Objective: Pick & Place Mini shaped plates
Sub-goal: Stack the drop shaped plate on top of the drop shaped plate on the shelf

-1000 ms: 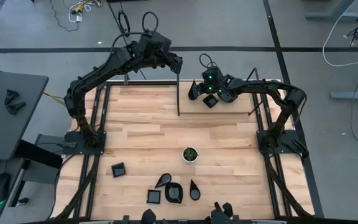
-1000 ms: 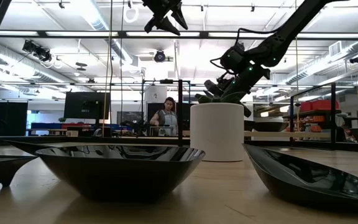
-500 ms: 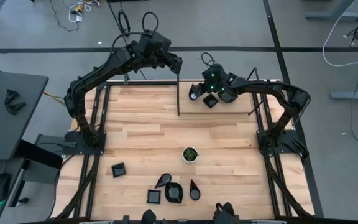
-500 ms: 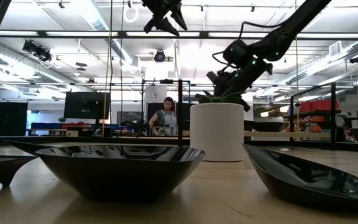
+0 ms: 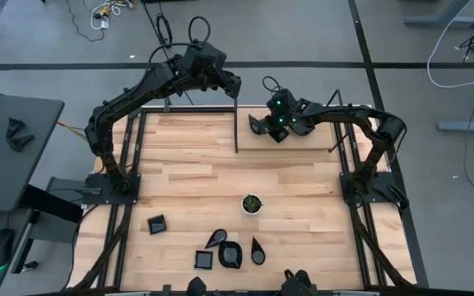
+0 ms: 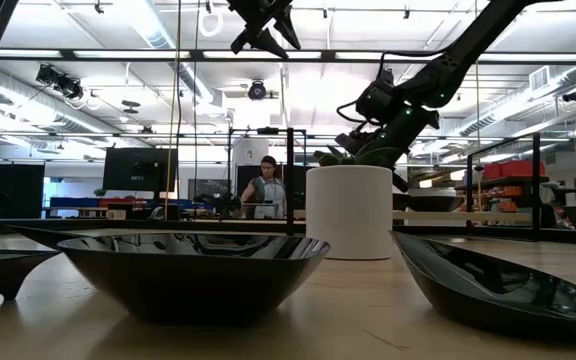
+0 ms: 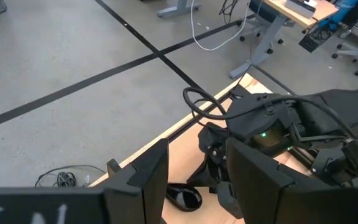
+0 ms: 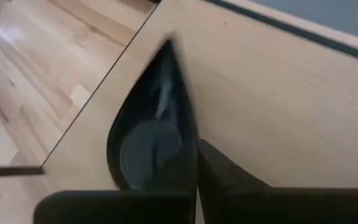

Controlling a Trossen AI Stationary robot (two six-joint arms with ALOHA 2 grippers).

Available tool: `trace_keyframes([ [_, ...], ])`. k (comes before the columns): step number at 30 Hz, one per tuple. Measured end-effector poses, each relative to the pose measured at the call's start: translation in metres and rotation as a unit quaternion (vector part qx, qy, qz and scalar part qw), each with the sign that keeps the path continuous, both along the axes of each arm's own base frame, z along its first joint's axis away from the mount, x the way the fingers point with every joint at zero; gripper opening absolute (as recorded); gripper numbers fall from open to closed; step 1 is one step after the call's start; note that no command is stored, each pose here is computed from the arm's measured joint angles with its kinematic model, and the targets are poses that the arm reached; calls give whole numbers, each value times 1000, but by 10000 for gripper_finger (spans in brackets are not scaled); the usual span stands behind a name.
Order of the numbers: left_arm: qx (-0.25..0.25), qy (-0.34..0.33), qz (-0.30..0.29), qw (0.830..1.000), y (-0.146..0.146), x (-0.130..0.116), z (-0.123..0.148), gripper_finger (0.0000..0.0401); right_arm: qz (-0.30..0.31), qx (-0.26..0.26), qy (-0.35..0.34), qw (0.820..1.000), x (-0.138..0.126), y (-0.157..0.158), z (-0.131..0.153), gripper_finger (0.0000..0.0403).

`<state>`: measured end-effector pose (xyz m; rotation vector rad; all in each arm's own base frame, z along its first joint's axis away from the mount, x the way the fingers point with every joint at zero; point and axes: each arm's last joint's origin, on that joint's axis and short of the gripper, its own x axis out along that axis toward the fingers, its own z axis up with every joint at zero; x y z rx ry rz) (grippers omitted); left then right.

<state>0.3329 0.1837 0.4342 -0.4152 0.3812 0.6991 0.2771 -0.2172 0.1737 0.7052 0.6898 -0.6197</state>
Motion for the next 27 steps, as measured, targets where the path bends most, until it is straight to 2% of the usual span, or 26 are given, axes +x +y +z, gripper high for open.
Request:
trace_keyframes([
  [5,-1,1,0,1000,0,0,0,165,-4,-10,-15,1000,2,-2,2,16],
  [9,-2,4,-2,1000,-2,0,-1,165,-5,-23,-33,999,-1,1,17,8],
  [13,-10,18,-2,1000,-2,-1,-4,165,16,-39,-38,998,-6,5,32,3],
  [16,-17,33,-2,999,-3,-2,-6,165,44,-17,-52,998,-6,8,33,7],
  [20,-21,40,-2,999,-3,-3,-8,165,70,-12,-40,997,-2,5,19,49],
  [27,-25,46,-2,999,-4,-4,-9,165,88,-101,-28,991,7,-6,8,150],
])
